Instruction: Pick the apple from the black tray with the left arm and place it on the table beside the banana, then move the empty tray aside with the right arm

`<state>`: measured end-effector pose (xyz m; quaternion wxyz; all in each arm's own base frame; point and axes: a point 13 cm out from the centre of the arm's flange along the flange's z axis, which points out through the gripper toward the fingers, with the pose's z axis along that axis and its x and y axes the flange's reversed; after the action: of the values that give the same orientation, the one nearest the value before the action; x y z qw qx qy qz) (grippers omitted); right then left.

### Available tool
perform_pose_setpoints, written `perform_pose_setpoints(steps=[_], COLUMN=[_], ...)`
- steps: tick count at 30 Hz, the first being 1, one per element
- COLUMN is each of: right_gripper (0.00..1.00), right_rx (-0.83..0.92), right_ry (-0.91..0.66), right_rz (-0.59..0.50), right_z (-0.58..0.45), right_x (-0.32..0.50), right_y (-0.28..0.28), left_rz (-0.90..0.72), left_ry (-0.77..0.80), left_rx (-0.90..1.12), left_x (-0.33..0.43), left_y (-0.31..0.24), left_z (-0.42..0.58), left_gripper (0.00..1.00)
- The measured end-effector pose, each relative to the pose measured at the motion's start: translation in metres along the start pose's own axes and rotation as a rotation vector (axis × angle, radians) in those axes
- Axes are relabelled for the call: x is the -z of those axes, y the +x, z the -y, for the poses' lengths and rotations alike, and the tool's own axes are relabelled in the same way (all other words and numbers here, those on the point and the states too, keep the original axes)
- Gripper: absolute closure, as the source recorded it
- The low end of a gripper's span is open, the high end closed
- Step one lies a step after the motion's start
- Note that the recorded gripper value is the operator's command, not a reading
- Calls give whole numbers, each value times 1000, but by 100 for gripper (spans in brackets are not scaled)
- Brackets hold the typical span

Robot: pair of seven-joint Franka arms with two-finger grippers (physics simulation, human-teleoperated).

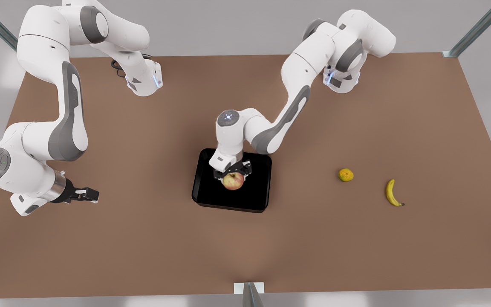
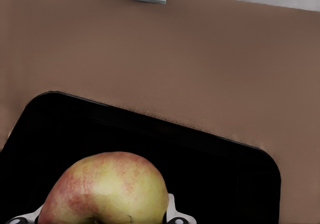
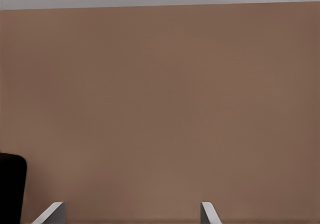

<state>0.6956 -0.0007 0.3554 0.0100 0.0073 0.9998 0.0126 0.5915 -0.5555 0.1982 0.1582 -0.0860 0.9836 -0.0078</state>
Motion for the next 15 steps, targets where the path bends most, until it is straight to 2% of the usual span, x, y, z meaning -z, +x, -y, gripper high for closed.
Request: perform_pose_setpoints(steps=[3, 6, 10, 11, 12, 15], right_gripper=[0, 0, 0, 0, 0, 0], right_rx=[14, 86, 118, 113, 102, 18], right_ry=[-9, -33, -39, -40, -40, -37], right_rz=[-5, 28, 7, -2, -12, -39], right_z=[-13, -93, -204, -228, -250, -278], right_x=[1, 37, 42, 37, 31, 17], right_y=[2, 1, 27, 33, 40, 50], left_rz=[-75, -186, -305, -315, -321, -335], left_ry=[-68, -168, -218, -214, -207, -186], left_rx=[130, 194, 157, 129, 97, 3], left_x=[11, -31, -101, -110, -115, -127], left_y=[-87, -138, -142, -142, -142, -138], left_z=[-97, -228, -346, -356, -362, -373], left_gripper=[14, 14, 13, 10, 0, 0])
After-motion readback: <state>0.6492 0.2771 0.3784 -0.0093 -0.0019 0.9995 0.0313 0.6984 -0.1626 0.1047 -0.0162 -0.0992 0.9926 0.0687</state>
